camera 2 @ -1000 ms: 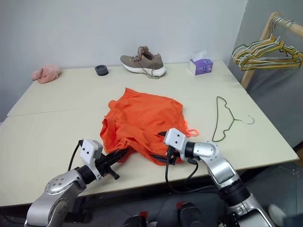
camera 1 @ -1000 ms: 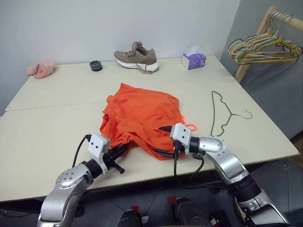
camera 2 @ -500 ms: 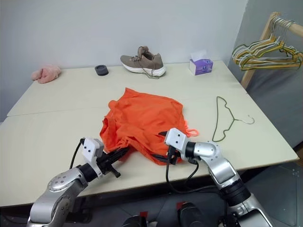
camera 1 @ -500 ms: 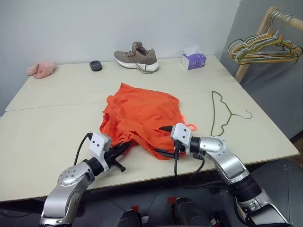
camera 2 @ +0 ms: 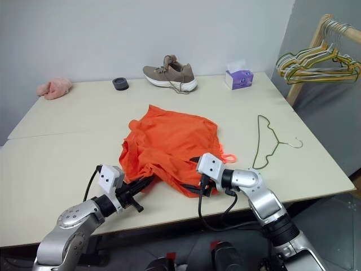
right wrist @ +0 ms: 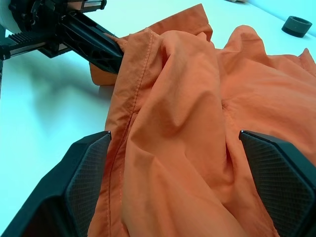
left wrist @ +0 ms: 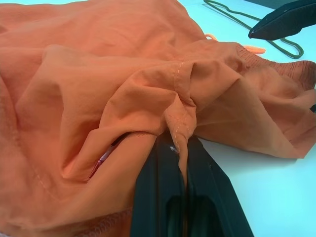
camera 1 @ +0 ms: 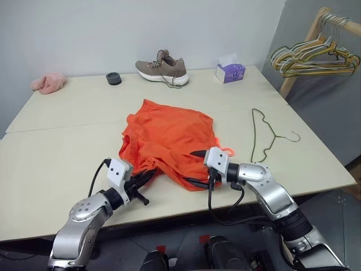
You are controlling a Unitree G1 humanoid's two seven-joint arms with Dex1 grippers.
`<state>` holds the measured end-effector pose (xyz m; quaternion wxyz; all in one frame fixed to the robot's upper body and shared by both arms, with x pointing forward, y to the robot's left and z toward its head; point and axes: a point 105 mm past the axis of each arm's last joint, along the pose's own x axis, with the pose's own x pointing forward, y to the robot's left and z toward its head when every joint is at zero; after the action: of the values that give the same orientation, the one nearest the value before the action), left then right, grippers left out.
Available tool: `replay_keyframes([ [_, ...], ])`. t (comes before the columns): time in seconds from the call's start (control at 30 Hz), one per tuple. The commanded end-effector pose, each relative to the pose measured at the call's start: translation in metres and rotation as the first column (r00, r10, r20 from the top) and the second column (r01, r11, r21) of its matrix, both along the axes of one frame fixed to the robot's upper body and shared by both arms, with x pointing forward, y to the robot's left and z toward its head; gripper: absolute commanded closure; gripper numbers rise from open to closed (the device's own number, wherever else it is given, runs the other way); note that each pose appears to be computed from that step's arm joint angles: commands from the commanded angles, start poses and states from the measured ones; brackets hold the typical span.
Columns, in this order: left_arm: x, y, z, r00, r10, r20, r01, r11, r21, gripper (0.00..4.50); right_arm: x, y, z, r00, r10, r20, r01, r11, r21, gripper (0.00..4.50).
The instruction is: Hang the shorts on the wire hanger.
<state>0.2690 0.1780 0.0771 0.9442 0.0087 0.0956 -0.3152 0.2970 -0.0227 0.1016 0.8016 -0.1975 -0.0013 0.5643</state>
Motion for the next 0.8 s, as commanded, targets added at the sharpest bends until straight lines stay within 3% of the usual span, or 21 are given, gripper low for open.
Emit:
replay_keyframes([
  [0.03, 0.0011, -0.0036, 0.0081, 0.999, -0.016, 0.044, 0.016, 1.0, 0.005, 4.11, 0.001, 0.0013, 0.0136, 0.999, 0.006, 0.05, -0.007, 1.0, 0.026, 0.05],
  [0.8, 0.0018, -0.0054, 0.0084, 0.999, -0.025, 0.048, 0.025, 1.0, 0.01, 4.11, 0.0027, 0.0001, 0.0139, 0.999, -0.003, 0.053, 0.002, 1.0, 0.027, 0.05],
])
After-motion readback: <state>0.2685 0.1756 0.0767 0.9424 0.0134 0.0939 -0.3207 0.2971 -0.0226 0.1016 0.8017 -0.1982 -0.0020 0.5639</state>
